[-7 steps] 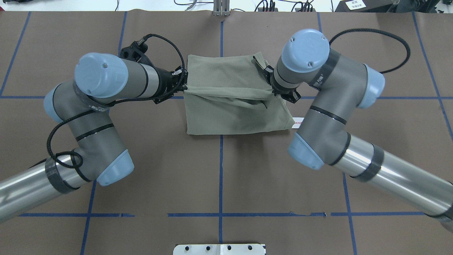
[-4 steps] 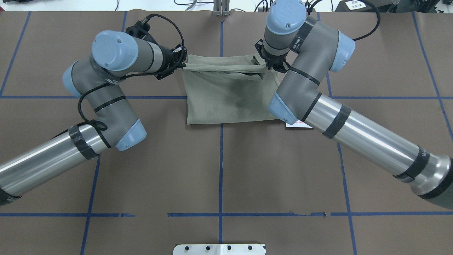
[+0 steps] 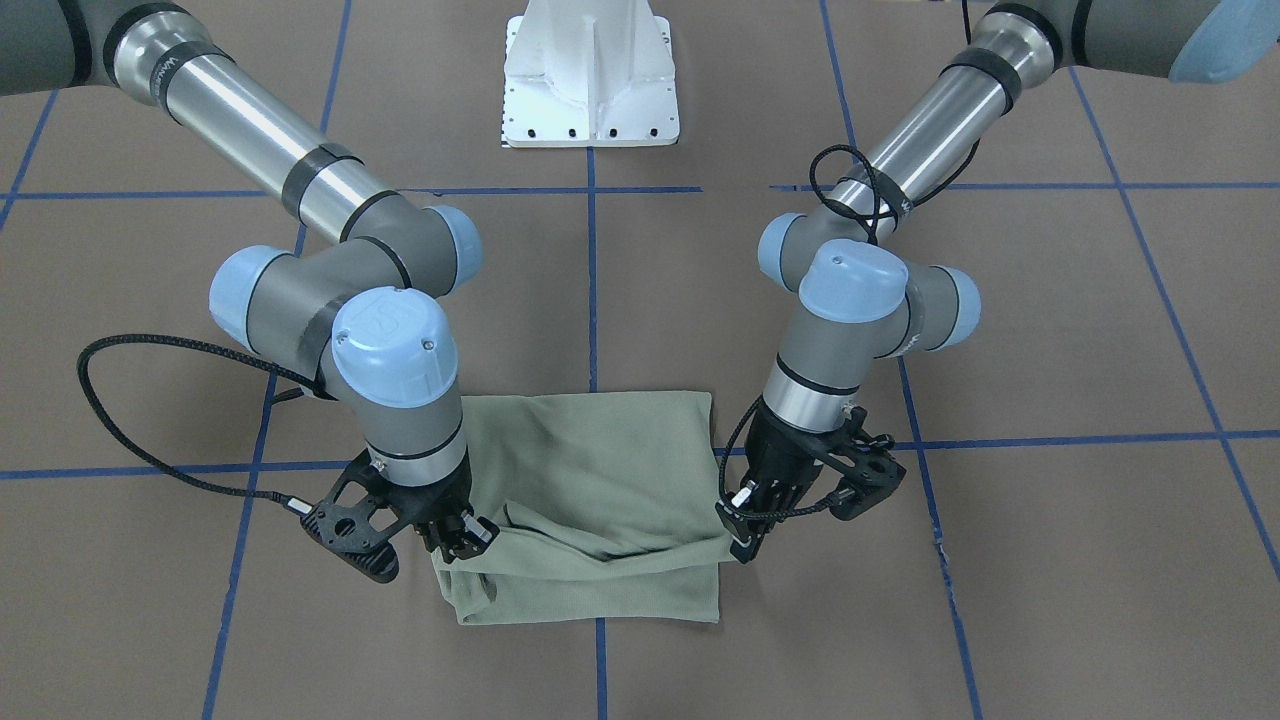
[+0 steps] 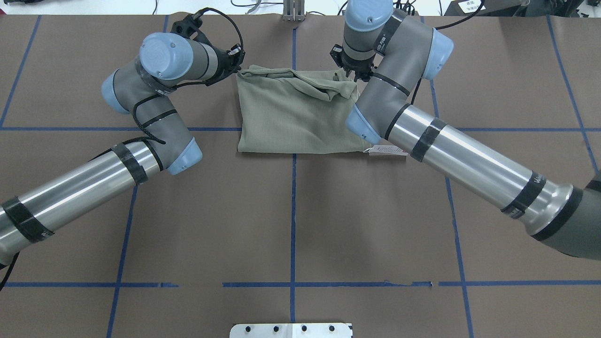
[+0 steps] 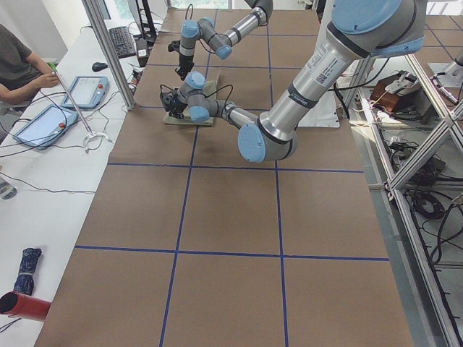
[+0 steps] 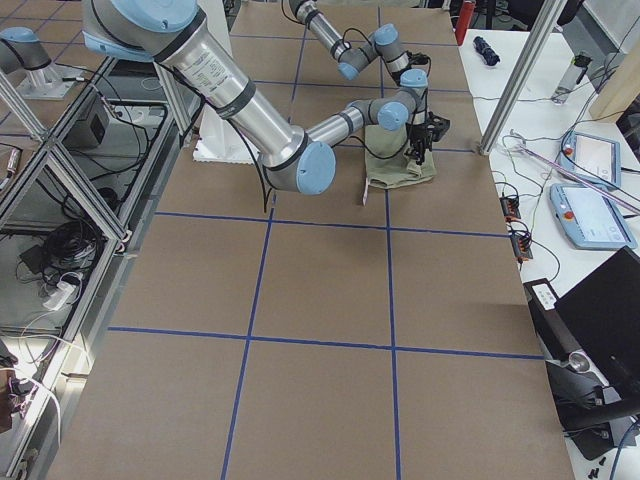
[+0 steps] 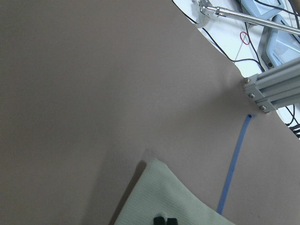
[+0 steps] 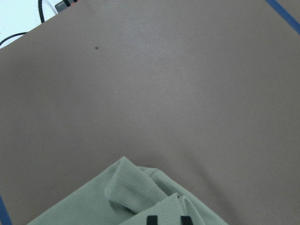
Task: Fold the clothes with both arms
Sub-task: 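Open both grippers and raise them away from the folded shirt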
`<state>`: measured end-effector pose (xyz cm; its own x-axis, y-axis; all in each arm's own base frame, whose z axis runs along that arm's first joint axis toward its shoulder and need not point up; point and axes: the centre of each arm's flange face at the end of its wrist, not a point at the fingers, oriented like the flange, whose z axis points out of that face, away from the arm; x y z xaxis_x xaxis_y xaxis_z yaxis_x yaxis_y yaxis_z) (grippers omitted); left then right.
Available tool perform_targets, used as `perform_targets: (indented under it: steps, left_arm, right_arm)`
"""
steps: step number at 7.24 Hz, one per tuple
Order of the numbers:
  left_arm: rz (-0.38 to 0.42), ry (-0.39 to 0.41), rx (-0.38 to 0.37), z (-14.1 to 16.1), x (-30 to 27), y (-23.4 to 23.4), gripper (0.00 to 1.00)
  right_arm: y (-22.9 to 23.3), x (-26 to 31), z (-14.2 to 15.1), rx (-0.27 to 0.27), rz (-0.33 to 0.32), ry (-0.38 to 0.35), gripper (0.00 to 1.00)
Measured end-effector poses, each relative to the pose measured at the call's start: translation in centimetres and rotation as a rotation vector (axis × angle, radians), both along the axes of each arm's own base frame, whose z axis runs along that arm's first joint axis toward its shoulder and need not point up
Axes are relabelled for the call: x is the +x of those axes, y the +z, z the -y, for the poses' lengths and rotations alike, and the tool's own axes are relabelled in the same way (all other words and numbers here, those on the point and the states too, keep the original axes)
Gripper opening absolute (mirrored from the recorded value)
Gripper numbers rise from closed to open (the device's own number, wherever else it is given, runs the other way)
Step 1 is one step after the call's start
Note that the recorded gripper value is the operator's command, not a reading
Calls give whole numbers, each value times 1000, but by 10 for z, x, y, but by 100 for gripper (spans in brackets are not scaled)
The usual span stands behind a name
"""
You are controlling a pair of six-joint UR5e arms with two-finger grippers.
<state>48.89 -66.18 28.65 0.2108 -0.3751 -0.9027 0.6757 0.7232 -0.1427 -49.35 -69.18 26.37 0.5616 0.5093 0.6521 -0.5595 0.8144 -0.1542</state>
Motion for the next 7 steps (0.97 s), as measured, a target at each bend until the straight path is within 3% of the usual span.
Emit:
perform_targets:
  steps: [2, 3, 5, 7]
  left_arm:
    - [30, -17, 32, 15, -17, 2, 58]
    - [25, -15, 35, 20, -25, 0, 58]
    - [-16, 48, 44, 24, -51, -12, 58]
    - [-42, 110, 73, -1, -77, -2, 58]
  right_arm:
    - [21, 44, 43, 67, -42, -110, 100]
    - [27, 56, 50, 77, -45, -137, 100]
    - [22, 64, 37, 100, -9, -144, 97]
    - [14, 44, -8, 112, 44, -148, 94]
